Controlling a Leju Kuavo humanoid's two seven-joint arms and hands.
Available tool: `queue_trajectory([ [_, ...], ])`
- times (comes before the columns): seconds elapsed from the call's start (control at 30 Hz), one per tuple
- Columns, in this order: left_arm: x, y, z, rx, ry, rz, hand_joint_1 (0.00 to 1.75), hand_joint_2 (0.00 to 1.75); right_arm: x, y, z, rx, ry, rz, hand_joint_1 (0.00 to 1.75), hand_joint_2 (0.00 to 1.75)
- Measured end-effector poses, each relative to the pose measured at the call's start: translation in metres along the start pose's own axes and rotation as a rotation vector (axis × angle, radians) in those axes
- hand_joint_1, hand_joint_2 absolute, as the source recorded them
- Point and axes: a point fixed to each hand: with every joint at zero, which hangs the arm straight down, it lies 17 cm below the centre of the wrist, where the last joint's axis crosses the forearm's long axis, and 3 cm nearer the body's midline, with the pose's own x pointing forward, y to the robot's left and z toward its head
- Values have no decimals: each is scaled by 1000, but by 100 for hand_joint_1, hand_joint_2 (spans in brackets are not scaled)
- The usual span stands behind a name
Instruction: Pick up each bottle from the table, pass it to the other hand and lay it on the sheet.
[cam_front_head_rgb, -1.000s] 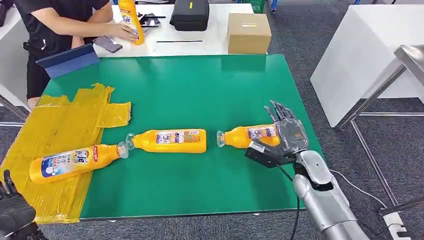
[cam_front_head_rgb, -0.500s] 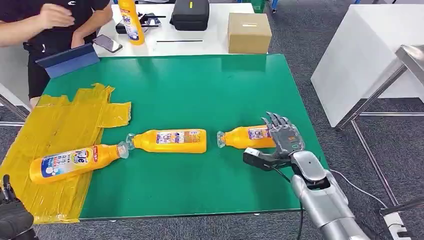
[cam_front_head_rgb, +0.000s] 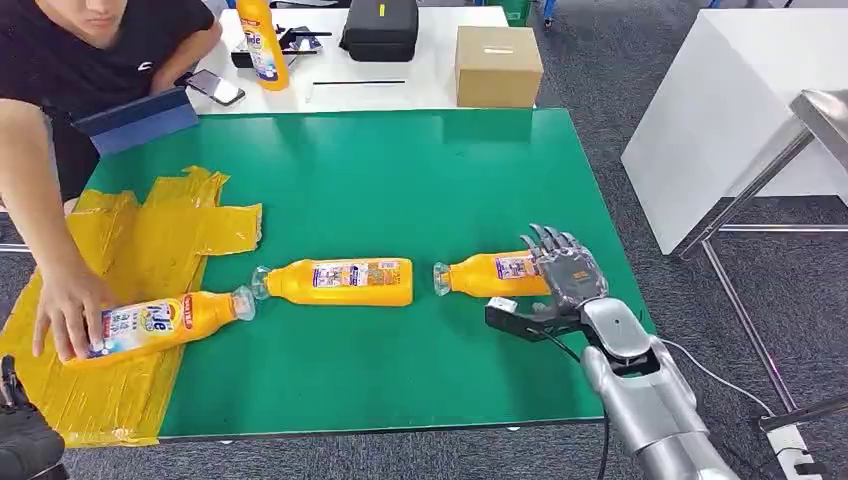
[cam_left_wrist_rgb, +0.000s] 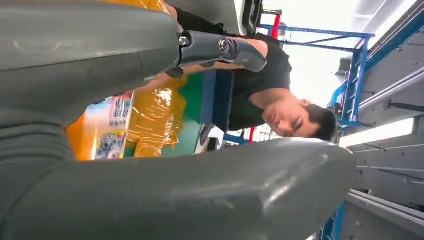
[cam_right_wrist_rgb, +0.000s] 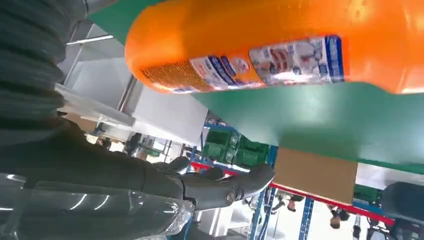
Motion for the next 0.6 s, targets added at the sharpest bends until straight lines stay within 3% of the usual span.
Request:
queue_trajectory([
  [0.6, 4, 5, -3, 14, -20, -8, 0, 0, -51, 10, -33, 60, 72, 24, 0, 175],
])
